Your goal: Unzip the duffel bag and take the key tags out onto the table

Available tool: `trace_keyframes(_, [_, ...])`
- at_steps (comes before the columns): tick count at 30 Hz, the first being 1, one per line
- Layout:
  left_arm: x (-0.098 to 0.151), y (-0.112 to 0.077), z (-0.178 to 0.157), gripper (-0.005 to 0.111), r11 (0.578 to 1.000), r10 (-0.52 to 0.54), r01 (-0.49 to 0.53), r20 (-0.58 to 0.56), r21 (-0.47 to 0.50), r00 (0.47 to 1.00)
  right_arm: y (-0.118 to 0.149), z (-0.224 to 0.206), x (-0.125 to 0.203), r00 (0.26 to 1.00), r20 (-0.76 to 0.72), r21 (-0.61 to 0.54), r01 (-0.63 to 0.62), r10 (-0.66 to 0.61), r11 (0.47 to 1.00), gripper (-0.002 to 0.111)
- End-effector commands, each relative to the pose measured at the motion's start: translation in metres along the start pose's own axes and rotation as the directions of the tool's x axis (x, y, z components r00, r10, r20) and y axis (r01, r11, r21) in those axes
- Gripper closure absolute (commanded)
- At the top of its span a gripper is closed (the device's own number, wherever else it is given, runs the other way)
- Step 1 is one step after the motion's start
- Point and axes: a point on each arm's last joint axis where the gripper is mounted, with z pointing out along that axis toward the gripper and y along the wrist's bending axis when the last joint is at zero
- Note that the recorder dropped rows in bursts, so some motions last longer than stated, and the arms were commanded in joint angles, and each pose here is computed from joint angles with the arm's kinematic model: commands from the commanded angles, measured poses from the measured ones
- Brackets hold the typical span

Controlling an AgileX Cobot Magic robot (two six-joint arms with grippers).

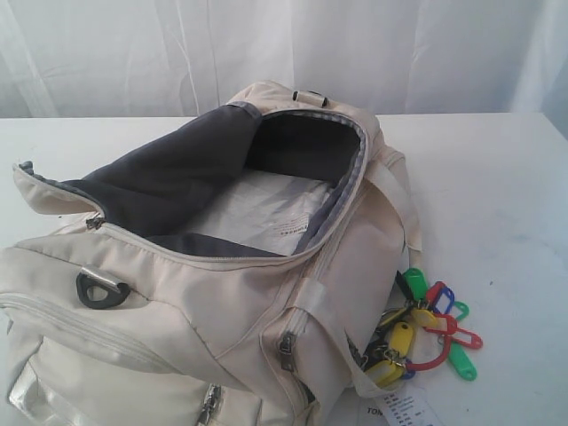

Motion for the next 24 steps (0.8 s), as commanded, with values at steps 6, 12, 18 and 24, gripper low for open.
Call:
trace_keyframes(6, [0.0009,-0.0007,0.0002,0.107,1.000,-0.014,0.014,0.001,0.011,1.000,-0.0029,0.0000,0.0001,1.000,0.011,0.052,0.000,-0.001,0.999,0.108])
trace_keyframes(12, [0.0009,-0.0007,0.0002,0.107,1.000,-0.014,0.014,0.001,0.011,1.000,-0.0029,0.0000,0.0003,1.000,0.008,0.052,0.000,0.000,0.999,0.108])
trace_keyframes(18, [0.0009,-0.0007,0.0002,0.107,1.000,-0.014,0.014,0.001,0.011,1.000,-0.0028,0.0000,0.0003,1.000,0.009,0.051,-0.004,0.003,0.999,0.108])
trace_keyframes(24, [0.0009,-0.0007,0.0002,0.107,1.000,-0.014,0.014,0.001,0.011,1.000,-0.0018,-0.0002,0.0071,0.997,-0.065,0.041,-0.025,0.027,0.999,0.108])
